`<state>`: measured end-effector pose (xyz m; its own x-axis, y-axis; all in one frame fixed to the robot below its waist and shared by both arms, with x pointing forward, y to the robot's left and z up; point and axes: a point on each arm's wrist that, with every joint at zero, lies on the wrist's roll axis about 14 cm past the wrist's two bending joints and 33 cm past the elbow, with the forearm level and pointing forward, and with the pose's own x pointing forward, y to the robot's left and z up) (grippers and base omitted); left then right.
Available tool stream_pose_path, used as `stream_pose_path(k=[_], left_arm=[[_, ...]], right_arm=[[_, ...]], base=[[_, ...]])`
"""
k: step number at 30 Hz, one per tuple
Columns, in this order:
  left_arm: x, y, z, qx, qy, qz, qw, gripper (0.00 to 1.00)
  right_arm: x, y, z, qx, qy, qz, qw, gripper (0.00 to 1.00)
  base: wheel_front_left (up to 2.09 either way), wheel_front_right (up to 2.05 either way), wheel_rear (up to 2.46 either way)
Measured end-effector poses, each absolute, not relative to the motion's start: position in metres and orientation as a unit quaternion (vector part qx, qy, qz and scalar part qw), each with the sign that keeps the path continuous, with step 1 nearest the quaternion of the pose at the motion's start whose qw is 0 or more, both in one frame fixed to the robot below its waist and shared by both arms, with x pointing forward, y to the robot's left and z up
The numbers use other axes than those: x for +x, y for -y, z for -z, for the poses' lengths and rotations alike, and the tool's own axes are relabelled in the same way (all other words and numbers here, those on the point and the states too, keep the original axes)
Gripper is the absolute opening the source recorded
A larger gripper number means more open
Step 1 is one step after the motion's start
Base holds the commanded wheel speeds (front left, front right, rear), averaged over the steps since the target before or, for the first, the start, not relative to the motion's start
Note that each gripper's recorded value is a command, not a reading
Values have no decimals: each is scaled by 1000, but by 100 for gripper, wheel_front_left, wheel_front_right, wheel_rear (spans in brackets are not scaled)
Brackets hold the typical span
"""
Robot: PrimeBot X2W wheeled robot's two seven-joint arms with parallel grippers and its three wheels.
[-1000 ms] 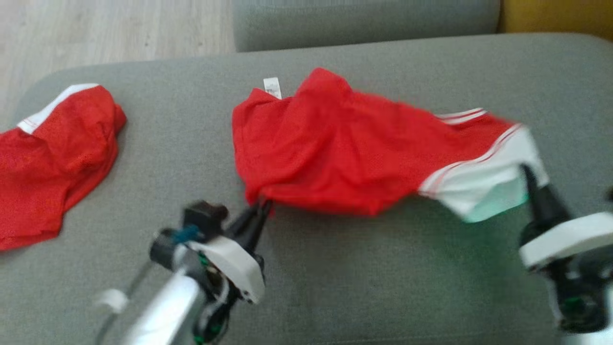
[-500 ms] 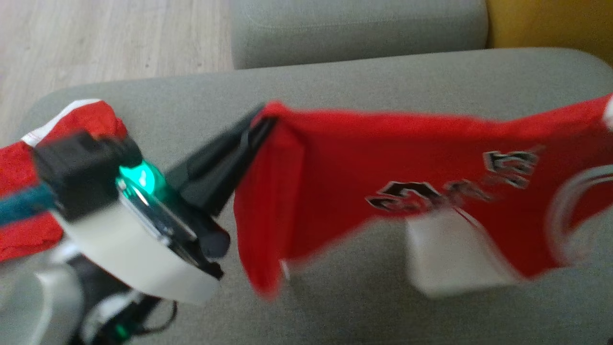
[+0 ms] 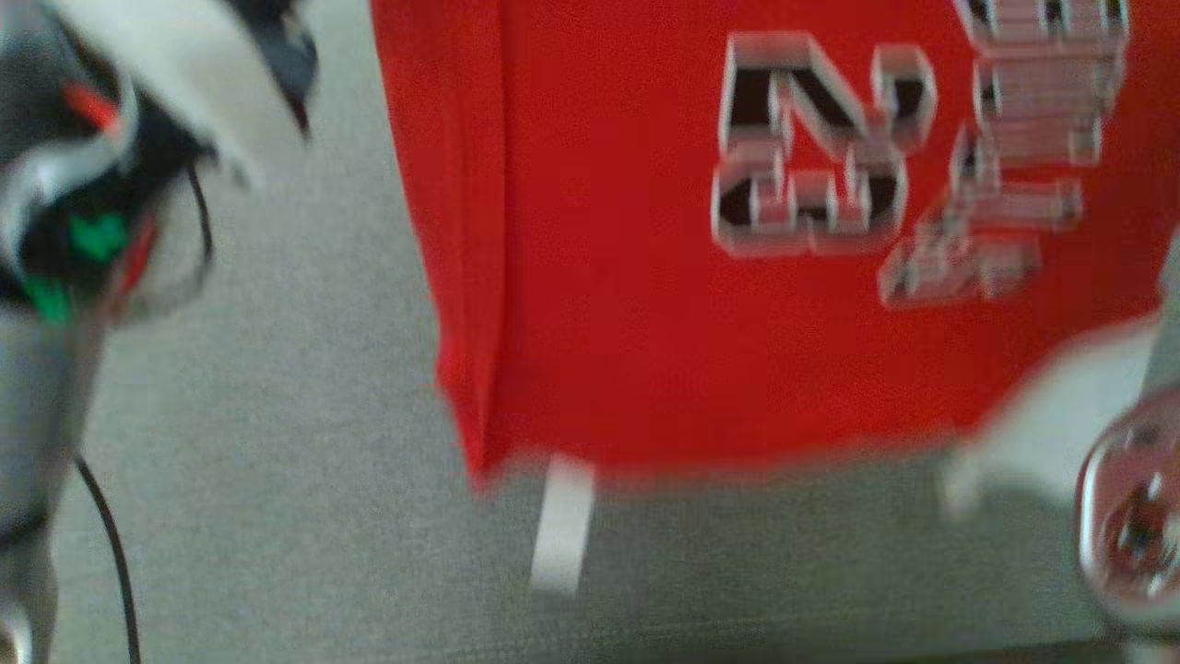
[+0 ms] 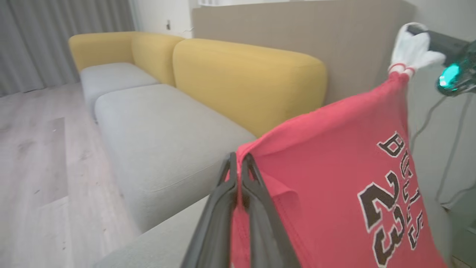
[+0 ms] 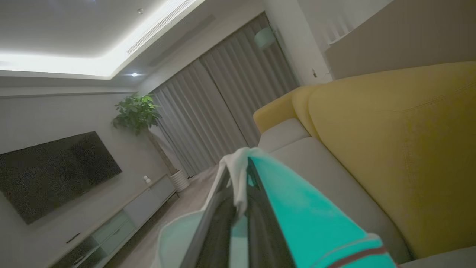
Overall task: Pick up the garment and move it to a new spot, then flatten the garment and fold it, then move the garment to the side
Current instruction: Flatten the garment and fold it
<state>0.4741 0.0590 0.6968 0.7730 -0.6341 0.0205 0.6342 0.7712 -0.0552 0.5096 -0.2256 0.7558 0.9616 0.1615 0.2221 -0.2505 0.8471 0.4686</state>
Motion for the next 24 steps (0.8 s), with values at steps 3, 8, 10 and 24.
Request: stream_pose_path(k=[3, 8, 10, 24], left_arm=[[546, -67, -680, -13, -21, 292, 956, 0], [615, -70, -647, 20, -26, 229, 973, 0], [637, -76, -653, 36, 11, 198, 980, 0], [658, -55, -523, 74, 23, 238, 968, 0]], right_arm=[[578, 228, -754, 231, 90, -57, 967, 0], [646, 228, -740, 218, 128, -3, 967, 0], [666, 225, -741, 226, 154, 6, 962, 0], [684, 181, -583, 300, 64, -40, 951, 0]], base=[[0, 0, 0], [0, 0, 0], [0, 0, 0], [0, 0, 0]])
